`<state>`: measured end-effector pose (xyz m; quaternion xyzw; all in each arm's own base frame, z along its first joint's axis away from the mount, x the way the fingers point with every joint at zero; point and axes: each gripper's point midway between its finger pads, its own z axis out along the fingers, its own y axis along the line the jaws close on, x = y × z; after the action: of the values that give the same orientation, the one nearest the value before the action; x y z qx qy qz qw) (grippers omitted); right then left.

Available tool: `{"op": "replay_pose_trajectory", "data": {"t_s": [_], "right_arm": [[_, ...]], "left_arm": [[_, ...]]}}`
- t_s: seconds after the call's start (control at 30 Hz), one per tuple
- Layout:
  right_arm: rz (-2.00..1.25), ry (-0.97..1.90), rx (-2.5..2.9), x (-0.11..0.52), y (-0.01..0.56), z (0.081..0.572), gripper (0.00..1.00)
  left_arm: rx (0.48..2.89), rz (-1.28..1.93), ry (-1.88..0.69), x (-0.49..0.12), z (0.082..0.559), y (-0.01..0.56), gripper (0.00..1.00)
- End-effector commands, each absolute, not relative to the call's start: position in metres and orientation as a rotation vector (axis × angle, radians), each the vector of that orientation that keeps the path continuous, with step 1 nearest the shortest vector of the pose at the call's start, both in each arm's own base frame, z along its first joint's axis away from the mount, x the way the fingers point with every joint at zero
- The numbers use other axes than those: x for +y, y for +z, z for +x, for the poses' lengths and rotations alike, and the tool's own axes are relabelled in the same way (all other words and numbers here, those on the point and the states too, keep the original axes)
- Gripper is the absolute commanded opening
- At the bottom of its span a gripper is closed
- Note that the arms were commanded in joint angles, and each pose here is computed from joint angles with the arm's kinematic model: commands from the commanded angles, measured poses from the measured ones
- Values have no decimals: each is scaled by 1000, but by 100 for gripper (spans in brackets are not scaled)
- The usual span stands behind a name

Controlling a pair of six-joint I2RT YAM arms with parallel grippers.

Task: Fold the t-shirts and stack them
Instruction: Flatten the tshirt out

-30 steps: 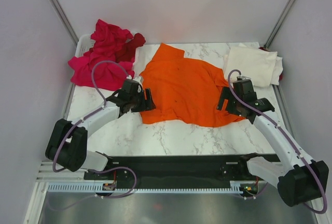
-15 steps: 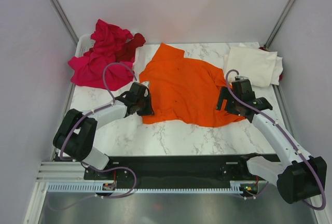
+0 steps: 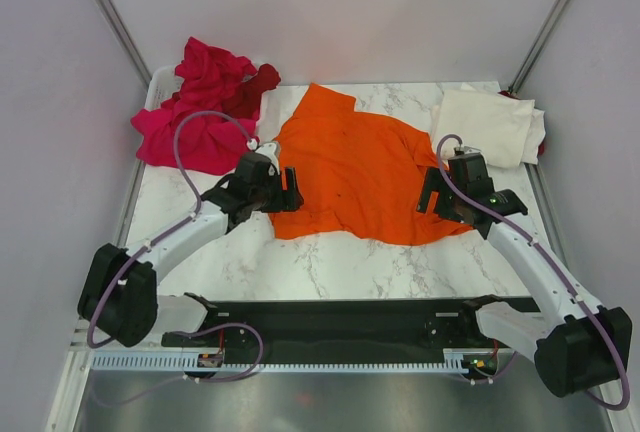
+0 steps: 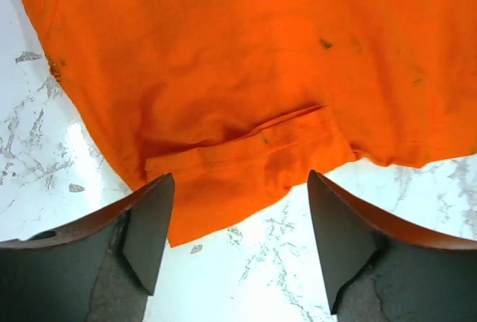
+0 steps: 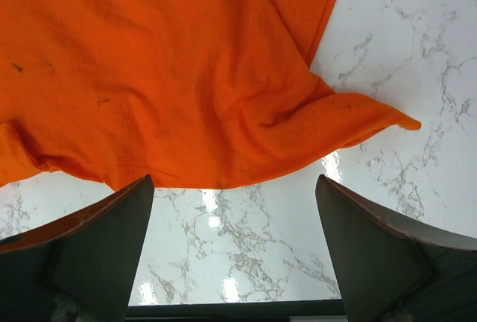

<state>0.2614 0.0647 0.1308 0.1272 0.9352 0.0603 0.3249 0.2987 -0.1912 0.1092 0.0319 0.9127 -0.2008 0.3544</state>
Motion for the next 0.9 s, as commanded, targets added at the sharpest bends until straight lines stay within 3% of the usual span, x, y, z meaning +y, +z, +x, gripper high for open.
{"op": "replay_pose_trajectory", "data": {"t_s": [0.0, 0.13, 0.6, 0.87], "right_arm": [[323, 157, 2412, 63, 136, 266, 98], [319, 161, 2411, 64, 137, 266, 98], [308, 162, 2416, 64, 135, 267, 98], [308, 164, 2412, 64, 135, 267, 98]], "left_arm": [[2444, 80, -405, -183, 302, 84, 82], [2476, 41, -327, -178, 310, 69, 81], [2561, -4, -305, -163, 278, 48, 54], [2585, -6, -288, -163, 278, 39, 53]]}}
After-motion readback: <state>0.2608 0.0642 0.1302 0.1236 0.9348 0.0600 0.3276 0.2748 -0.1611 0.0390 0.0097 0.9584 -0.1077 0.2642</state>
